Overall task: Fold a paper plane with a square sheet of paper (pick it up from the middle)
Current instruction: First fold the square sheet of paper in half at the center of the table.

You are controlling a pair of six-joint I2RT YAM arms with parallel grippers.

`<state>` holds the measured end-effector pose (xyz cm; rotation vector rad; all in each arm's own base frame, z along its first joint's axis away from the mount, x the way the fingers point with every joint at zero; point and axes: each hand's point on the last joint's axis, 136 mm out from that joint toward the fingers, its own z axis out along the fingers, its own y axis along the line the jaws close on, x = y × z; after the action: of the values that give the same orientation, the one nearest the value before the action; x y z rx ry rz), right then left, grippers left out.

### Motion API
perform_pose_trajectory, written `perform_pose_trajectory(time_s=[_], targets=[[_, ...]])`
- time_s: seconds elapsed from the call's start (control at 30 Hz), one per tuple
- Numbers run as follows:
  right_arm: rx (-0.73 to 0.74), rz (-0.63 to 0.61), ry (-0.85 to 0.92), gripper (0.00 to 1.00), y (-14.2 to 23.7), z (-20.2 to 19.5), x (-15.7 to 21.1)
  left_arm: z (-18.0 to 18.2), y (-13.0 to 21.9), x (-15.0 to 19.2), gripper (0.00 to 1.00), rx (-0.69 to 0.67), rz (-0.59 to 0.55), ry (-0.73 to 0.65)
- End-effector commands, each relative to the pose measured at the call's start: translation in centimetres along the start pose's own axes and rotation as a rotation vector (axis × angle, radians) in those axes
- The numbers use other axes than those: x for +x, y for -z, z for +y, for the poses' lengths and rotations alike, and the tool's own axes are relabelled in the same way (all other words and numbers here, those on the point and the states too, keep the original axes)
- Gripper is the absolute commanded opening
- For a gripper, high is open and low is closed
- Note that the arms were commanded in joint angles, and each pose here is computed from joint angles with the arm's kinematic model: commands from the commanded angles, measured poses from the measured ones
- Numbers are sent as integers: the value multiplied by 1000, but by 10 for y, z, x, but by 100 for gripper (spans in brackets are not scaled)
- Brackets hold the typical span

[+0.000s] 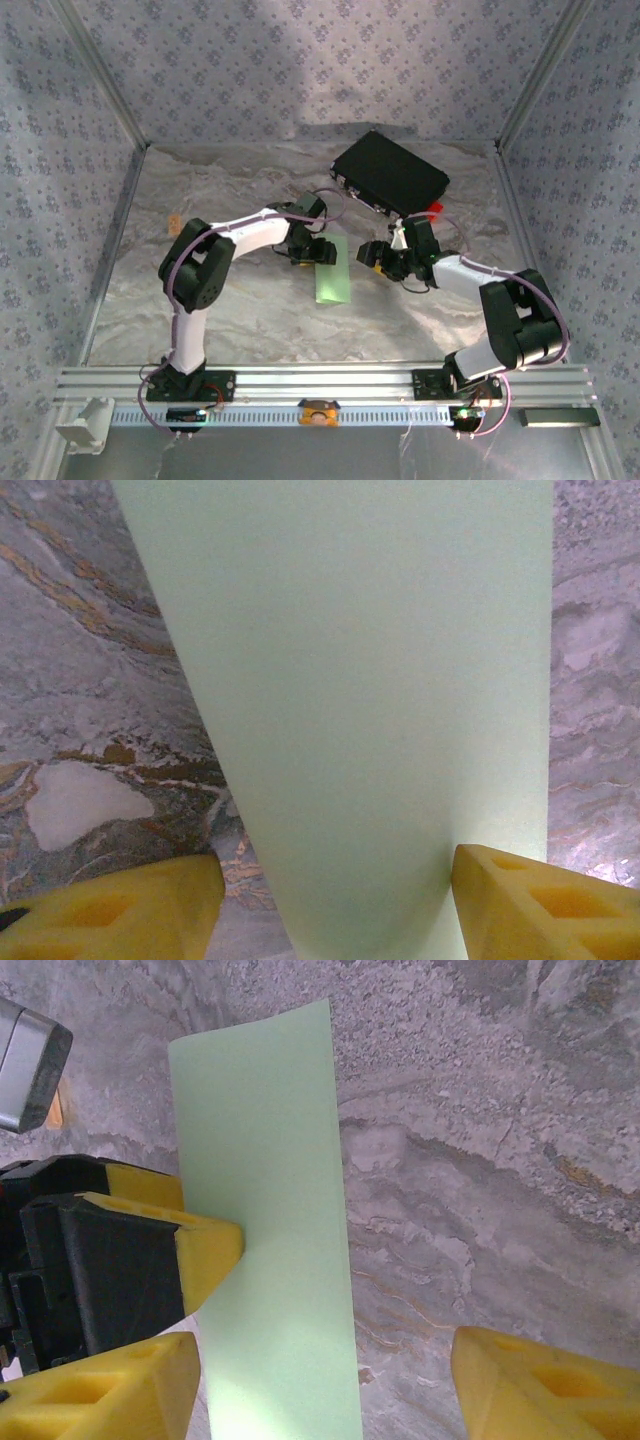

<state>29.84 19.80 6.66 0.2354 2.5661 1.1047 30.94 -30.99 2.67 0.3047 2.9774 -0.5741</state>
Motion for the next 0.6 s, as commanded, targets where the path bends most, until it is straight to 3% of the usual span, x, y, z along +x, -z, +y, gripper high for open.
perform_pose_trajectory(time_s=[0.0,0.4,0.57], targets=[[-29,8,12,65,-4,11,-4,23,-34,16,65,-88,63,-16],[-79,110,11,29,-38,23,8,20,-34,16,65,-94,47,-16],[-74,146,5,20,-52,21,12,18,-34,17,65,-89,39,-8]])
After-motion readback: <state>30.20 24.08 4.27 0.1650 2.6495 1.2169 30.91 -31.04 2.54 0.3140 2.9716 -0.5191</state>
